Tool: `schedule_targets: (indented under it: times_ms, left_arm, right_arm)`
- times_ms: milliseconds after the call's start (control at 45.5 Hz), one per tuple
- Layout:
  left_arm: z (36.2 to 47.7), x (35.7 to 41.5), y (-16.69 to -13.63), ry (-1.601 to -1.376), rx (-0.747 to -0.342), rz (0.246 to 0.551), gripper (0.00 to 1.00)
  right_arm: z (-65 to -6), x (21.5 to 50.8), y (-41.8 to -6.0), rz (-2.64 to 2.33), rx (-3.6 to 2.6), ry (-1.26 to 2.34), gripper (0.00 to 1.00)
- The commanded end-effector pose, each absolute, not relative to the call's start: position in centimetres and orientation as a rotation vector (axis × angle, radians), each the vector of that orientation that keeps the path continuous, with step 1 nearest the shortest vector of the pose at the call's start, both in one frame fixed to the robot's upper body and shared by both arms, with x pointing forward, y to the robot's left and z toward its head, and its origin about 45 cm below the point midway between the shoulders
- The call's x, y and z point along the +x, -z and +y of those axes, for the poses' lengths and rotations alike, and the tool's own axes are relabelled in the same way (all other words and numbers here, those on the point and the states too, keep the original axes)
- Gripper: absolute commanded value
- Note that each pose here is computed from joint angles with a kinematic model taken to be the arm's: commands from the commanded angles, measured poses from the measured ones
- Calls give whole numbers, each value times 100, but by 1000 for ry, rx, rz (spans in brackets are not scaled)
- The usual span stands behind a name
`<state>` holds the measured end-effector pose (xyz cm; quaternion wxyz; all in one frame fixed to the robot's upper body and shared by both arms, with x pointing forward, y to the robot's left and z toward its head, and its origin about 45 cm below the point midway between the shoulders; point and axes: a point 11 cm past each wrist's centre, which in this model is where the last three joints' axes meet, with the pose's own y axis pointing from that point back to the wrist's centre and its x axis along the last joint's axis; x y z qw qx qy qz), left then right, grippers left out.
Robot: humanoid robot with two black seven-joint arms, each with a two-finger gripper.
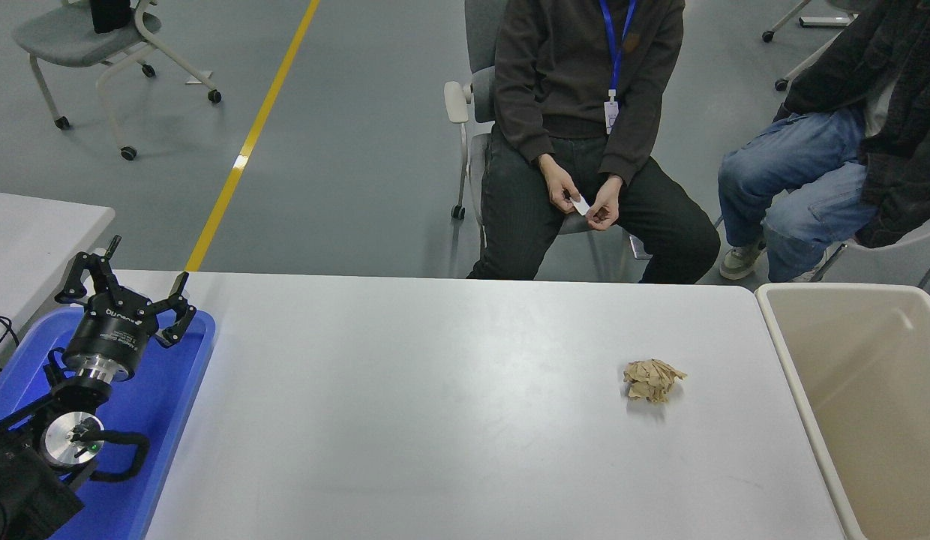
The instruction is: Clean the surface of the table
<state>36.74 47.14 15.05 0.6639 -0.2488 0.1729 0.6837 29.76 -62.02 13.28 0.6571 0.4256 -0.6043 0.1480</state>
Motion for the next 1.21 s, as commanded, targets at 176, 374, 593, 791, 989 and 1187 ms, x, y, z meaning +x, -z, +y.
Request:
schedule_targets:
  times_ms: [176,374,593,791,989,1187]
  left_arm:
    - [4715,3674,-1505,-1545,-562,391,100]
    - [4715,3674,-1505,-1545,-562,391,100]
    - [4715,3674,-1505,-1545,-562,391,100]
    - [4715,3674,-1505,-1545,-562,391,100]
    - [4715,3674,-1505,-1545,-562,391,100]
    - [4715,3674,-1505,-1545,-562,391,100]
  right_arm:
    - [-6114,3140,-1373,-1944,1033,-50,98]
    - [-5931,3309,-1383,-2200,1177,133,99]
    - [-5737,3397,-1445,-2317,1332,250,99]
    - [-5559,3535,-1641,-2477,1470,346,99]
    - [-5389,3607,-1820,-2563,1696,446,99]
    - [-5058,3551,-1868,-2468,2003,535,99]
